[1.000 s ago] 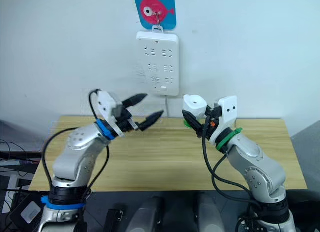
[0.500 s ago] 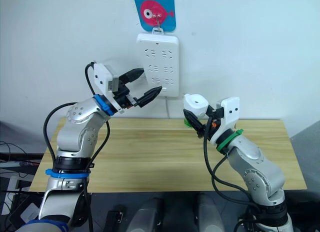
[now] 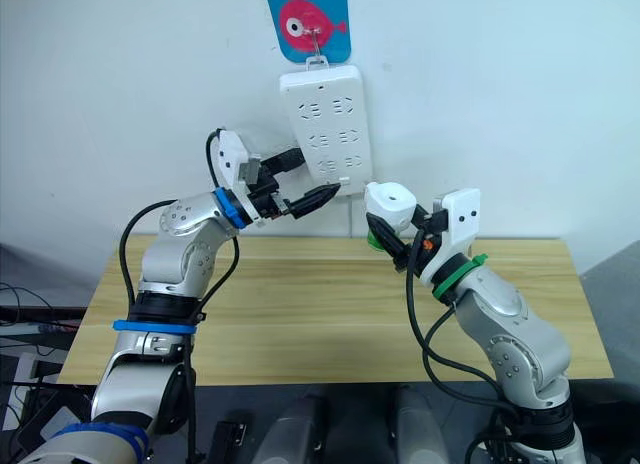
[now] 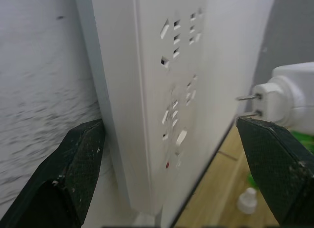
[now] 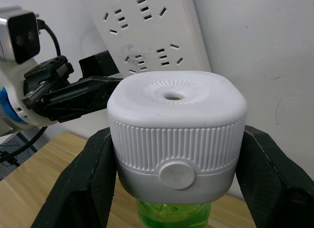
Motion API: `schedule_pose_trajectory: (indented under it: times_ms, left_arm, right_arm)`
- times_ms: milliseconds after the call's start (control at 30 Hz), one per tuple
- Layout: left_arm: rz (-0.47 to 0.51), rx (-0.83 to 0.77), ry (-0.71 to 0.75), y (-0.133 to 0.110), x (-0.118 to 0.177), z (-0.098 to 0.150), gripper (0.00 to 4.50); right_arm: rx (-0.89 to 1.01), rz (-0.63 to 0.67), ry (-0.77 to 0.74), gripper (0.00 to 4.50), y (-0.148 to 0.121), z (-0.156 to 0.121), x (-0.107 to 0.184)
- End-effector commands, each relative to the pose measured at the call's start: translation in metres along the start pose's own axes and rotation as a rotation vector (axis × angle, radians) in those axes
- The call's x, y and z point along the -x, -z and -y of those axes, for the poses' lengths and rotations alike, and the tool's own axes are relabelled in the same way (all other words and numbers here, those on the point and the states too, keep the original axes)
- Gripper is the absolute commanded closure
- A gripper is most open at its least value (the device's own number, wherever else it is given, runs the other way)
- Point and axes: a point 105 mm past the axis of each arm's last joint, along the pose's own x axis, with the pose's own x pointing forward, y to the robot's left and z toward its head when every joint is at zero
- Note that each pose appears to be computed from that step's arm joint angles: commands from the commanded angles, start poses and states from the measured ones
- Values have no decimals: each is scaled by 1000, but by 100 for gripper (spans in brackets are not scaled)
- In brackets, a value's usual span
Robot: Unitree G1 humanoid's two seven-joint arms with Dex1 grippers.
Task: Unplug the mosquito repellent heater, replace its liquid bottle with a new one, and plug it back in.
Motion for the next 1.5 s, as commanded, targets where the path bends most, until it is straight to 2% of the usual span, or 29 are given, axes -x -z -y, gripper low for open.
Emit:
schedule_pose_trajectory:
  times_ms: [33,300,533,967,1500]
  left_arm:
    - [49,-8,26,-16,-3,-1,85]
    - [68,93,52,-18,-4,3,319]
    - [47,164,82,-19,-1,6,320]
    - [31,161,101,-18,-1,10,320]
    - [22,149,101,-16,1,10,320]
  right_arm:
    - [51,87,-28,145,-22,-9,1]
    - [96,119,-43,145,-33,-16,-5]
    - [143,108,-37,145,-31,-15,-11]
    - [251,74,-20,145,-31,-13,-17]
    - [179,67,-55,145,-30,-17,-6]
